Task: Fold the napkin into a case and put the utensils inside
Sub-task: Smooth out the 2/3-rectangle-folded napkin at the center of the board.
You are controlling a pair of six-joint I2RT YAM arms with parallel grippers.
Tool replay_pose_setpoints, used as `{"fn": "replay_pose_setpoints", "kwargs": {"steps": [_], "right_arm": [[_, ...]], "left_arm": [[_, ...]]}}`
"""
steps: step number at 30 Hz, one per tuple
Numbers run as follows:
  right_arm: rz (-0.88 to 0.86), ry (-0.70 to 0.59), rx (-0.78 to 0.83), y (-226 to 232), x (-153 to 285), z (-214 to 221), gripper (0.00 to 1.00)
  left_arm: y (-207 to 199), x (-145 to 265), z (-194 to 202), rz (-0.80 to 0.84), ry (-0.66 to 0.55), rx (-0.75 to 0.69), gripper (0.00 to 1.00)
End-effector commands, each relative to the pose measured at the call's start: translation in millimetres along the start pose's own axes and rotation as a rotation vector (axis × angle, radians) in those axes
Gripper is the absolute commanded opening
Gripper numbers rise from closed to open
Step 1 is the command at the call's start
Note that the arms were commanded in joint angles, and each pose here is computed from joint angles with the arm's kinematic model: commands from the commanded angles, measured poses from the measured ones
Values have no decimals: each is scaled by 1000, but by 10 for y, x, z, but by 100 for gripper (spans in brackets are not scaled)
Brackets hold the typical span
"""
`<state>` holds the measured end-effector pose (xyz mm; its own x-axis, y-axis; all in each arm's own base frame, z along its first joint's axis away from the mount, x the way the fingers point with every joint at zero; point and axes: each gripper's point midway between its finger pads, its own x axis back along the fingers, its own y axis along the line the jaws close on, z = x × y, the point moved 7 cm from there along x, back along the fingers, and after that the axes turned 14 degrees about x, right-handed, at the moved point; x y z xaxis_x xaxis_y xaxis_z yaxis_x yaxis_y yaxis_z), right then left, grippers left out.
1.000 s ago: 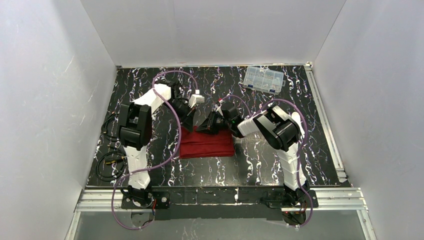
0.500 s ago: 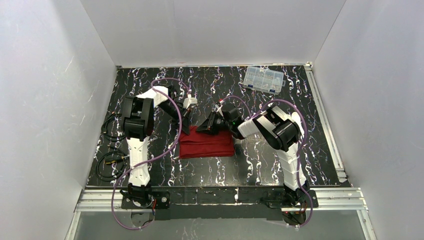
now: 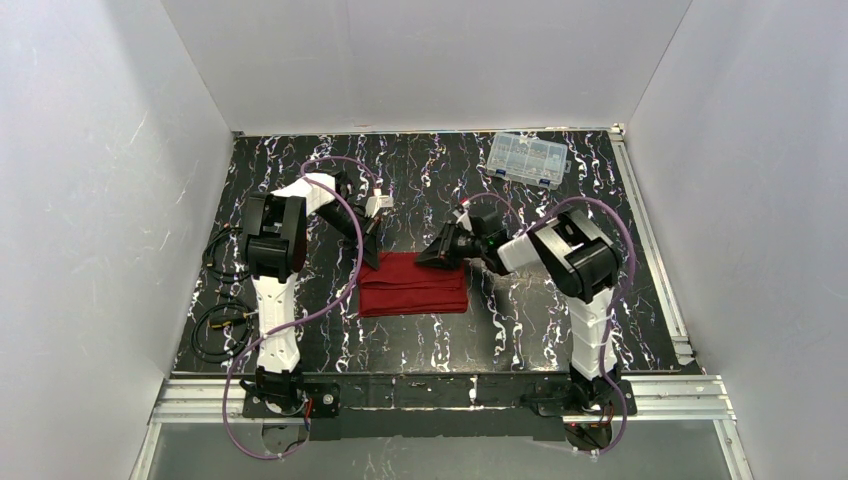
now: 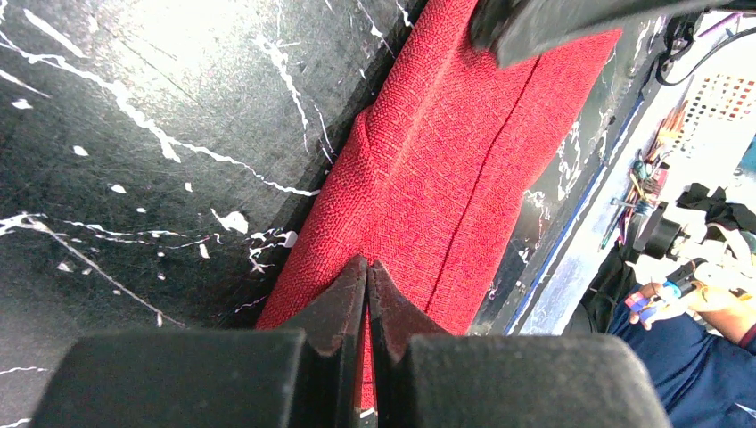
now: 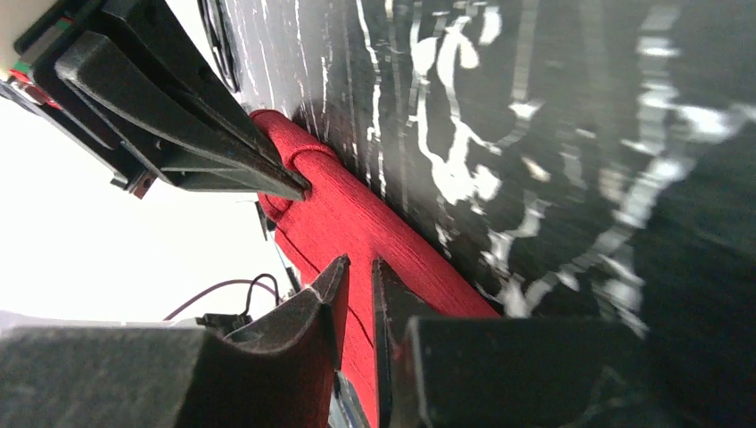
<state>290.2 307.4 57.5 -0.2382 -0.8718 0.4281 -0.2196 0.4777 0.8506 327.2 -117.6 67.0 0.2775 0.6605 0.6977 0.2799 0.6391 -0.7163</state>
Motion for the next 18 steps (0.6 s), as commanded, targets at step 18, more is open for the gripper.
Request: {"fn": "replay_pose_setpoints", "kwargs": {"steps": [18], "right_arm": [[234,6,58,-391,899,-268,32]], "left_arm": [[93,109,82,-167,14,-90,0]]}}
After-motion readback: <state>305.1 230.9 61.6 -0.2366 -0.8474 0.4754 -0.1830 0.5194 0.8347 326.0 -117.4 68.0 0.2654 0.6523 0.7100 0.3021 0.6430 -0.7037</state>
